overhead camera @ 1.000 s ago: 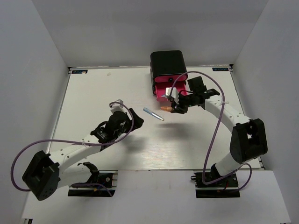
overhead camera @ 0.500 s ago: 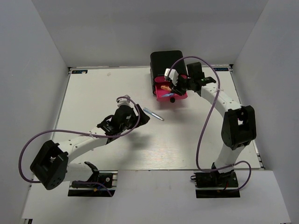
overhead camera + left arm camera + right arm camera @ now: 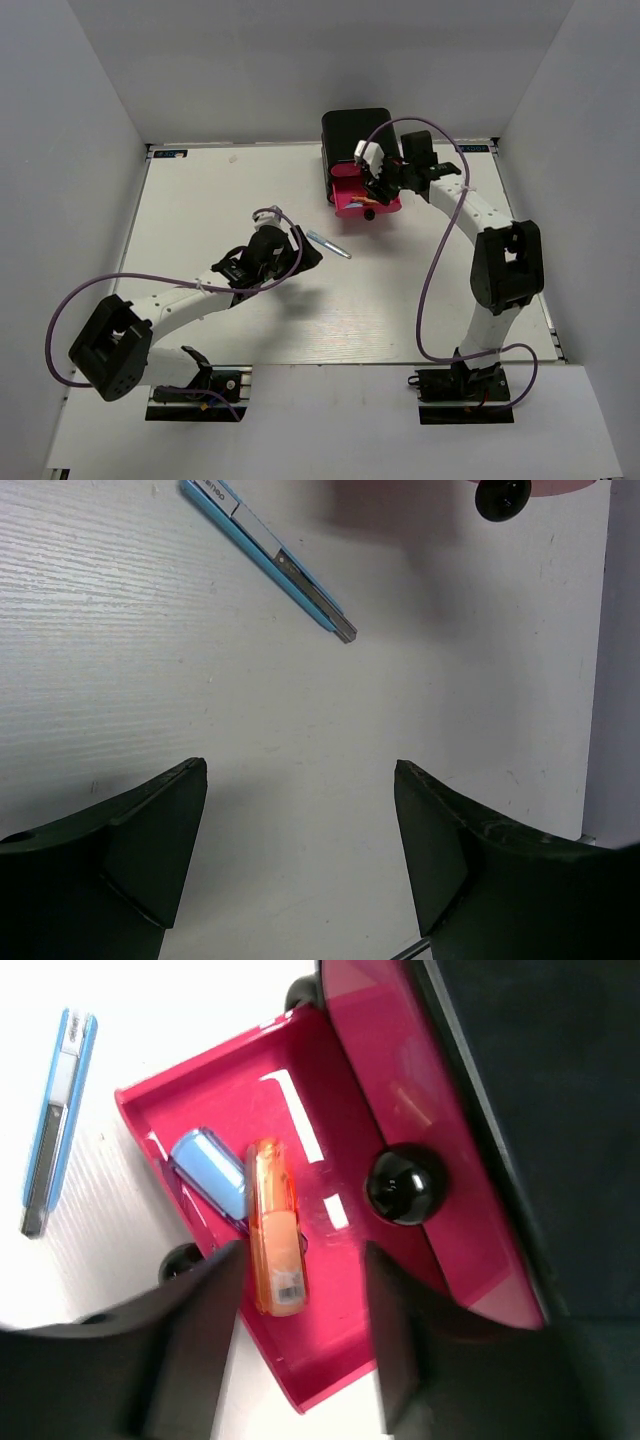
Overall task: Sort the stationery into containers
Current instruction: Place the stationery in the drawer, then close the drawer in the storage box.
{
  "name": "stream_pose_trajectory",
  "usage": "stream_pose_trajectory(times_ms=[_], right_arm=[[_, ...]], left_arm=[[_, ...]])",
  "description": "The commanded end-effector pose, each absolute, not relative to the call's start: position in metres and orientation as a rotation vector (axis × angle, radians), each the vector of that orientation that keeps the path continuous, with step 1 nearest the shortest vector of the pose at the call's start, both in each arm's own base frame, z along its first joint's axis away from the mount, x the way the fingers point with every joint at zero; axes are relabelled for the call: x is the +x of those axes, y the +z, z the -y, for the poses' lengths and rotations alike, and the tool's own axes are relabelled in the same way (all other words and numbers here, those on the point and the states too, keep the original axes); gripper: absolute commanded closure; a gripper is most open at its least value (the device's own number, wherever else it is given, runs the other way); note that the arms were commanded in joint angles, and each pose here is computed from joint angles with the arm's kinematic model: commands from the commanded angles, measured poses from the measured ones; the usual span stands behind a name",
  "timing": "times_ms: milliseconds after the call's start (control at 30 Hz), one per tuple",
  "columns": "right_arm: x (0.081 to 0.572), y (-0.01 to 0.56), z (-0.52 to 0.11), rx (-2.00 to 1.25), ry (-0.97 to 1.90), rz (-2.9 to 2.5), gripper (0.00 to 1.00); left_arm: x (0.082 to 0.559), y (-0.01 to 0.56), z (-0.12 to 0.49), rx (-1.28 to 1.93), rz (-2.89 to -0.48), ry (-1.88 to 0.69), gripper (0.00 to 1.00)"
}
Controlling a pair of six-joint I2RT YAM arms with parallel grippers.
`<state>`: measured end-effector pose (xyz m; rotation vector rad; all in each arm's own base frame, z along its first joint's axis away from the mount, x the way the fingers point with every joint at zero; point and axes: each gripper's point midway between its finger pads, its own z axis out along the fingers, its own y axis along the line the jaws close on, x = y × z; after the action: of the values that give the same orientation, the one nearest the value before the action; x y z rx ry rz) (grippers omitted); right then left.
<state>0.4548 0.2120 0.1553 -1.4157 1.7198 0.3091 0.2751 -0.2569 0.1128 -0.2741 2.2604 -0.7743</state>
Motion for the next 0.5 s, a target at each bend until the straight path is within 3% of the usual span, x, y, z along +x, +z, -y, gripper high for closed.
stream_pose_trajectory(times_ms=[0,33,67,100,167,233,300,333,367,467], right_arm=[[0.455,0.206,-0.212,-1.32,0.329,-1.617,0.4],[0.448,0.213,-0.211,-1.282,0.356,-1.595,0.35],[0.449,0.237,-0.208,-1.236,0.332,-1.525,0.22],[0.439,0.212,-0.206,-1.152,0.393,-1.593,0.1],[0.437,0.229,-0.194,-0.939,0.412,-1.634,0.1],[0.407,0.204,-0.205,-0.998,0.604,-1.687,0.31],[0.39,0.192,-0.204,-0.939,0.745,-1.787,0.6],[0.381,0.189,-0.203,-0.93,0.805,-1.8,0.94],[0.375,0.181,-0.201,-0.882,0.846,-1.851,1.0],[0.358,0.165,-0.202,-0.843,0.913,-1.902,0.96]], left_arm=[[0.281,0.134,0.267,-0.259,-2.219,-0.831,0.15],[0.281,0.13,0.267,-0.26,-2.229,-0.823,0.15],[0.281,0.13,0.267,-0.26,-2.229,-0.823,0.15],[0.282,0.127,0.268,-0.26,-2.231,-0.821,0.15],[0.283,0.128,0.271,-0.255,-2.235,-0.829,0.15],[0.285,0.129,0.272,-0.244,-2.235,-0.824,0.15],[0.286,0.13,0.275,-0.239,-2.238,-0.834,0.15],[0.285,0.125,0.275,-0.239,-2.255,-0.821,0.15],[0.285,0.125,0.275,-0.239,-2.255,-0.821,0.15],[0.286,0.126,0.276,-0.239,-2.246,-0.827,0.15]])
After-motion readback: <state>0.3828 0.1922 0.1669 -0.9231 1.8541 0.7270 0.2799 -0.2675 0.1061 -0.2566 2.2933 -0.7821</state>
